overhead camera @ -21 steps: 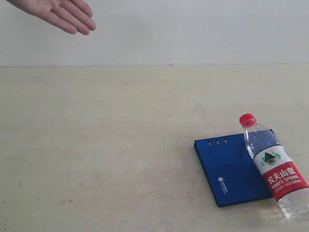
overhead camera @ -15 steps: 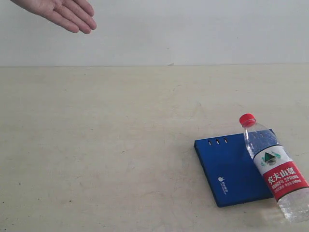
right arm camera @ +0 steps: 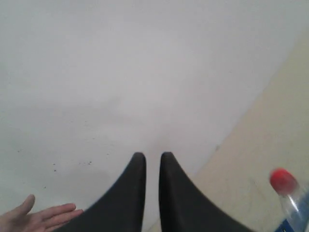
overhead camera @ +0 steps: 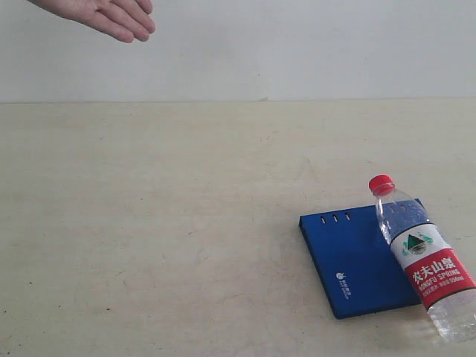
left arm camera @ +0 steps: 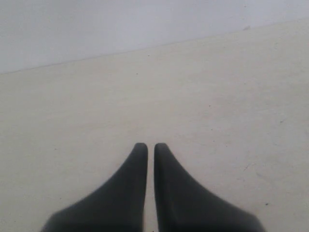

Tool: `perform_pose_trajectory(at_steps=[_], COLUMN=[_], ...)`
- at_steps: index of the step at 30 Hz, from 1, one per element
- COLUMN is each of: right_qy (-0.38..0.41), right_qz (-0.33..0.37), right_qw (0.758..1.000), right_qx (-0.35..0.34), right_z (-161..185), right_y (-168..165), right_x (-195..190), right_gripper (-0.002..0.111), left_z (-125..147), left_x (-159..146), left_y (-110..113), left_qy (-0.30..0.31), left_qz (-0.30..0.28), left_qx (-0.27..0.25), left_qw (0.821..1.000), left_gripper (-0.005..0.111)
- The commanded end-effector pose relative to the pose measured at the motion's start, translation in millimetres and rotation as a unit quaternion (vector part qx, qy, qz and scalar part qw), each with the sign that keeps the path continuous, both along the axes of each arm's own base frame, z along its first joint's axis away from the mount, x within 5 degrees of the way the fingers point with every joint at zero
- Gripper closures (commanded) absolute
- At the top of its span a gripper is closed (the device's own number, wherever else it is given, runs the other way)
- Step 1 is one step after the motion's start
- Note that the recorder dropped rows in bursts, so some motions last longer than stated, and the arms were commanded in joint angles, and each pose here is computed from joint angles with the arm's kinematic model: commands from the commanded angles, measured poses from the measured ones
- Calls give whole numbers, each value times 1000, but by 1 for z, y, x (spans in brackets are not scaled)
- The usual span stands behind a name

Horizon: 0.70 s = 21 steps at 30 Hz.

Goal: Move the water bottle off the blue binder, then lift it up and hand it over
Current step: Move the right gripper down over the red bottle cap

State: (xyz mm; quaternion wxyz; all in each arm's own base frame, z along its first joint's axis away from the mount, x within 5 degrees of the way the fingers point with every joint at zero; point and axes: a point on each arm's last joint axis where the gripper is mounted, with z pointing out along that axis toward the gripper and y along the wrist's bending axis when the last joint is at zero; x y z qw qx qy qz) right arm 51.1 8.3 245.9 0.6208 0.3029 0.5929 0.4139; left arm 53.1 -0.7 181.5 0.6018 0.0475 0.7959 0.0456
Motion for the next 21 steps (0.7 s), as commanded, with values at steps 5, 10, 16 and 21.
perform_pose_trajectory(at_steps=[5, 10, 16, 21], right_qy=[150, 226, 275, 348], right_qz=[207, 364, 411, 434], right_qw=[904, 792, 710, 641], right_qx=[-344, -435, -501, -529], right_z=[46, 43, 50, 38], right_y=[45, 82, 98, 99], right_x=[86, 169, 248, 284], right_gripper=[96, 96, 96, 96], left_z=[0, 0, 0, 0], left_x=[0, 0, 0, 0], left_y=[0, 0, 0, 0], left_qy=[-3, -3, -3, -3], left_qz=[0, 0, 0, 0], left_qx=[-4, -4, -4, -4], left_qw=[1000, 1000, 1000, 1000], left_gripper=[102, 102, 102, 102])
